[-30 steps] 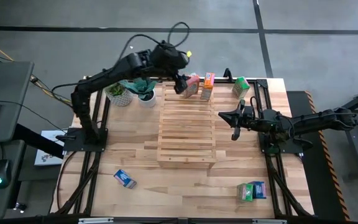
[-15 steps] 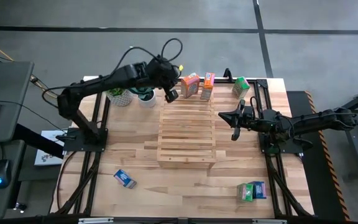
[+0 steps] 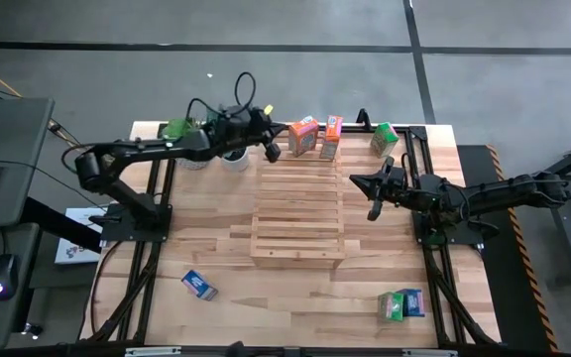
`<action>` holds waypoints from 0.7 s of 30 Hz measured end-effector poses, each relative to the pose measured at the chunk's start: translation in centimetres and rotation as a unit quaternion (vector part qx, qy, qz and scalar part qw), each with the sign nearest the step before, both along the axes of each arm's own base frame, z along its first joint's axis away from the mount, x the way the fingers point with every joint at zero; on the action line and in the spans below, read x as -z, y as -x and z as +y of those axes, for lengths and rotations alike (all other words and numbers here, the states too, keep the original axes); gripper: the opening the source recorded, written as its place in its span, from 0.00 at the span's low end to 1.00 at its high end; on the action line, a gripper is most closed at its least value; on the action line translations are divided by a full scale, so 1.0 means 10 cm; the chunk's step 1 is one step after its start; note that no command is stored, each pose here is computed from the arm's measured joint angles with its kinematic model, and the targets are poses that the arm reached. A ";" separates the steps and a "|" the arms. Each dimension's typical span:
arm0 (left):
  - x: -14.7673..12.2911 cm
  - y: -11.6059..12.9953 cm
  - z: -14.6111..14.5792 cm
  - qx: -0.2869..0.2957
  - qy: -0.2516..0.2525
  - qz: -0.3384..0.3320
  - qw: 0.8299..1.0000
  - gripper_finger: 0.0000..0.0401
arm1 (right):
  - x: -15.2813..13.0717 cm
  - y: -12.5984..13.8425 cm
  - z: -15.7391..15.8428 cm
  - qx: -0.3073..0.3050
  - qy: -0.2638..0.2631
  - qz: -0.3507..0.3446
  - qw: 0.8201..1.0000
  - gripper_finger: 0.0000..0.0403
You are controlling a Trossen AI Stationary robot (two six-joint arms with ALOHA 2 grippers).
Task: Stack cereal on shelf
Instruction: Put the orange cereal box on the shelf aligned with the other orange cereal box
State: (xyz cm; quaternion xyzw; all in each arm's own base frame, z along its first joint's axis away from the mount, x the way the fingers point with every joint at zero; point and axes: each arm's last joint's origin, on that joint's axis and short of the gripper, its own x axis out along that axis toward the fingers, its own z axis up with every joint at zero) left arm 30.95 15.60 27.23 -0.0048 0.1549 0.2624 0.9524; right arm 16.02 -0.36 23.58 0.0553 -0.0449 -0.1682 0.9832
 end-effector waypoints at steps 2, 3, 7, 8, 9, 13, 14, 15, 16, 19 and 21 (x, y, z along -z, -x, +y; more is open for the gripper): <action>0.09 -0.06 0.02 0.001 0.002 0.001 1.000 0.00 | 0.00 0.00 0.00 0.000 0.000 0.000 1.000 0.00; 0.12 -0.08 0.03 0.001 0.001 -0.001 1.000 0.00 | 0.00 0.00 0.00 0.000 0.000 0.000 1.000 0.00; 0.19 -0.14 0.06 -0.001 0.008 -0.007 1.000 0.00 | 0.00 0.00 0.00 0.000 0.000 0.000 1.000 0.00; 0.21 -0.15 0.05 0.000 0.012 -0.007 1.000 0.00 | 0.00 0.00 0.00 -0.001 0.000 0.000 1.000 0.00; 0.21 -0.16 0.04 0.002 0.016 -0.007 1.000 0.00 | 0.00 0.00 0.00 -0.001 0.000 0.000 1.000 0.00; 0.22 -0.20 -0.06 0.024 0.025 -0.002 0.999 0.00 | 0.00 0.00 0.00 -0.001 0.000 0.000 1.000 0.00; 0.22 -0.21 -0.10 0.030 0.025 -0.003 0.999 0.00 | 0.00 0.00 0.00 -0.001 0.001 0.000 1.000 0.00; 0.22 -0.23 -0.13 0.035 0.024 -0.002 0.999 0.00 | 0.00 0.00 0.00 -0.001 0.003 0.001 1.000 0.00; 0.22 -0.24 -0.16 0.040 0.024 -0.002 0.999 0.00 | 0.00 0.00 0.00 -0.001 0.004 0.001 1.000 0.00; 0.22 -0.27 -0.25 0.052 0.024 -0.001 0.998 0.00 | 0.00 0.00 0.00 -0.001 0.004 0.001 1.000 0.00; 0.22 -0.29 -0.29 0.057 0.024 -0.001 0.998 0.00 | 0.00 0.00 0.00 -0.001 0.004 0.001 1.000 0.00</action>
